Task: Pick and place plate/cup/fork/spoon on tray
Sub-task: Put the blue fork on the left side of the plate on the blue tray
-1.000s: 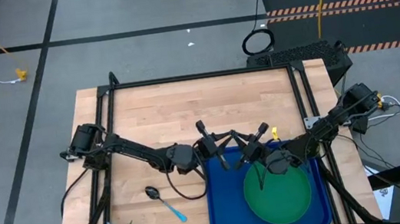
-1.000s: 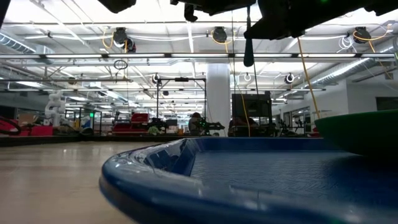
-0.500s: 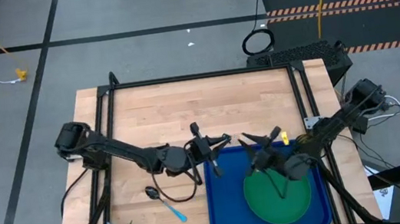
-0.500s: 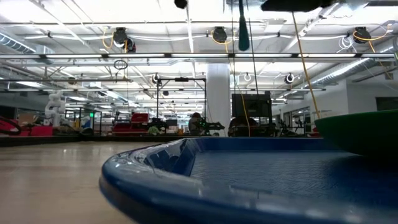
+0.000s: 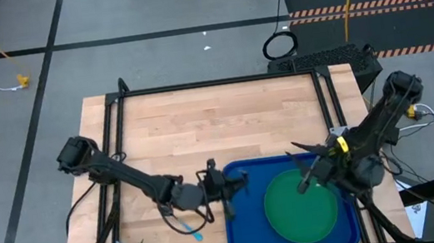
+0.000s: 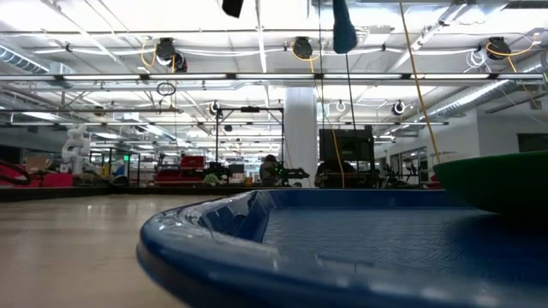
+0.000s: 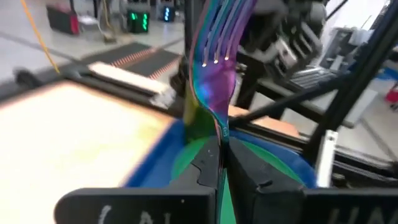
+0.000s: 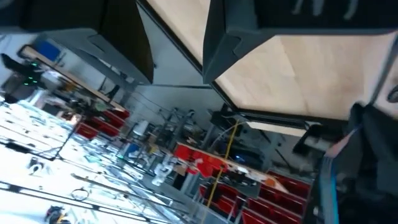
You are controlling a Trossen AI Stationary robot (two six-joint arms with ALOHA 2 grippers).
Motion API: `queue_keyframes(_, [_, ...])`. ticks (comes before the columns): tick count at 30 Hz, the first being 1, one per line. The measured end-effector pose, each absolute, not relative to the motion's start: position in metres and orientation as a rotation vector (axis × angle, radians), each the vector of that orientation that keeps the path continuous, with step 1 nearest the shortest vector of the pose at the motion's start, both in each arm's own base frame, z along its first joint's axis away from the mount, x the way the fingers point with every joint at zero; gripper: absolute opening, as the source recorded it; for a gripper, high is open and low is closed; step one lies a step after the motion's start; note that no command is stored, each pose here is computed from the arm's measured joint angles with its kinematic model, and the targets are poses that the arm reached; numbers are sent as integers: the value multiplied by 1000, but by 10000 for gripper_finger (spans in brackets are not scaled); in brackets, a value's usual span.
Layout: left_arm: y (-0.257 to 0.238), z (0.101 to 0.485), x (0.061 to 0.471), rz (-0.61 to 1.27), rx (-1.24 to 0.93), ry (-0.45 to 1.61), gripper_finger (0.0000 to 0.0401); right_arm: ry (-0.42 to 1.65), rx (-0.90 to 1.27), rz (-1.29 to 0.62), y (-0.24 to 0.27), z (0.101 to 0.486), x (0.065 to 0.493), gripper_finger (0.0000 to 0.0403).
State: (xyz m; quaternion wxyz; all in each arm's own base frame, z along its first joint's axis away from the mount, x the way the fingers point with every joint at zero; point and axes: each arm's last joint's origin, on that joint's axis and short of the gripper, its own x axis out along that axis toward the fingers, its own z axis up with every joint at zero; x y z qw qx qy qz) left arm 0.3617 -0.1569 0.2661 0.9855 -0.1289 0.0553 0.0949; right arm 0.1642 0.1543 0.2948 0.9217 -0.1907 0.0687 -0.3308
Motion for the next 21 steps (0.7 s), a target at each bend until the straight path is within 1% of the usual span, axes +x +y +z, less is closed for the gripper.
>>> queue_keyframes(4, [-172, 247, 364, 178, -371, 138, 10, 135, -403, -636, 157, 300, 154, 131])
queue_keyframes(8, [-183, 221, 369, 187, -478, 175, 19, 139, -428, -616, 157, 303, 150, 131])
queue_keyframes(11, [-188, 203, 374, 195, -545, 178, 18, 146, -456, -608, 158, 304, 148, 130])
queue_keyframes(15, [-189, 182, 381, 211, -626, 183, 10, 153, -479, -605, 158, 304, 148, 130])
queue_keyframes(21, [-182, 155, 390, 261, -785, 216, 21, 154, -482, -604, 158, 304, 148, 130])
